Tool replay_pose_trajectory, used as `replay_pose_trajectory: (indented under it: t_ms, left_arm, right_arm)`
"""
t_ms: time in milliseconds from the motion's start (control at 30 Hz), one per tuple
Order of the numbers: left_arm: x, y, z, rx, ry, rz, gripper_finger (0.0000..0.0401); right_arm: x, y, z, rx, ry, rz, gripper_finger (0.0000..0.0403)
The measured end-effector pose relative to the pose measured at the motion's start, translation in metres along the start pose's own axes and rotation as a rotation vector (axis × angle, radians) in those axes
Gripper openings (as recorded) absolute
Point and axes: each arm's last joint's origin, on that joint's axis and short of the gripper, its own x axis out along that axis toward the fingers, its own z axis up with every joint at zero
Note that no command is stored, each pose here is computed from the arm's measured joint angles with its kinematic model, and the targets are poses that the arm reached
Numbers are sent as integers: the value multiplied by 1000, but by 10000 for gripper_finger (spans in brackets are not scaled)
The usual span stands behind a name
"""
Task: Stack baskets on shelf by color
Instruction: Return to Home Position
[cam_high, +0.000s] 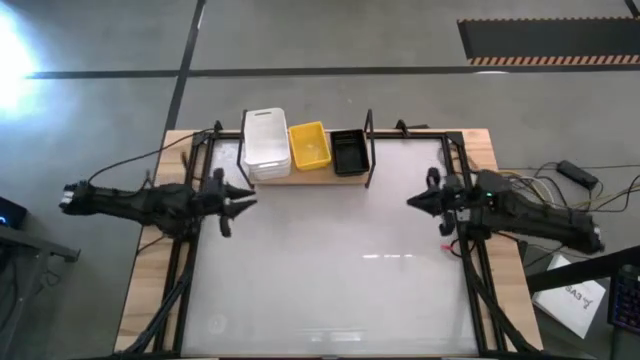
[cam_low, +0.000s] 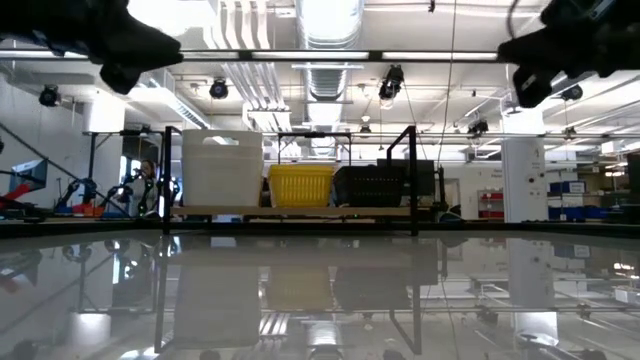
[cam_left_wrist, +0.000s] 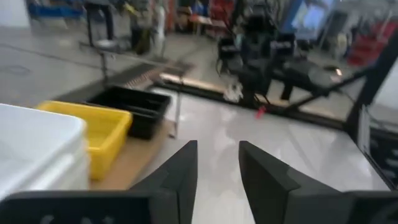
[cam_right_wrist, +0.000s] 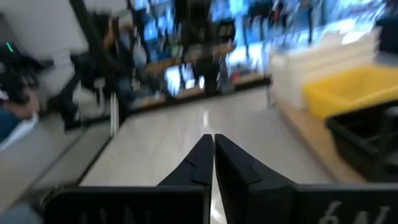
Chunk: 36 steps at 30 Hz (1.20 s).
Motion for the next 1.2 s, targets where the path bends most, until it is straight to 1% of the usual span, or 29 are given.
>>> replay_pose_trajectory:
  t_ms: [67,167,233,267,300,333,367,400,500,567,600,667,800,900,967,1100,1133,1200]
  left_arm:
    - [-13,9,-1,-12,-75,10,89]
    - [-28,16,-8,-21,-167,-42,60]
    - [-36,20,-14,-14,-229,-70,36]
    - [-37,21,-20,-7,-239,-72,23]
    - [-32,22,-31,9,-192,-65,12]
    - [-26,22,-44,34,-113,-50,6]
    - [-25,22,-46,34,-106,-53,5]
    - [-23,21,-44,14,-141,-65,4]
    - [-12,21,-67,9,-107,-72,1]
    - [-10,20,-70,-9,-177,-116,0]
    - [-9,21,-74,2,-146,-116,0]
    - [-9,20,-72,4,-159,-128,0]
    - [-9,18,-71,32,-167,-177,0]
    - [-8,18,-74,78,-145,-196,0]
    - [-8,18,-74,89,-145,-195,0]
    - [-7,18,-75,63,-123,-196,0]
    - [-6,18,-76,64,-119,-195,0]
    - [-6,18,-77,67,-109,-194,0]
  right_arm:
    - [-6,-1,-4,8,-35,-8,8]
    - [-13,1,-8,9,-90,18,8]
    - [-15,0,-18,18,-86,10,8]
    - [-16,0,-21,21,-94,12,8]
    - [-16,-1,-22,28,-106,7,8]
    - [-15,-2,-26,39,-100,1,8]
    - [-14,-3,-29,51,-91,-2,8]
    - [-12,-4,-31,57,-83,-12,8]
    - [-8,-7,-41,60,-78,-3,8]
    - [-6,-9,-48,61,-104,7,8]
    - [-6,-10,-51,59,-120,12,8]
    - [-6,-10,-51,49,-128,6,8]
    - [-6,-10,-52,-25,-130,-16,8]
    - [-6,-11,-54,-96,-102,-27,8]
    - [-6,-11,-56,-121,-91,-35,8]
    - [-6,-11,-51,-90,-140,-46,8]
    - [-6,-11,-50,-65,-158,-60,8]
    - [-6,-12,-50,-11,-178,-128,8]
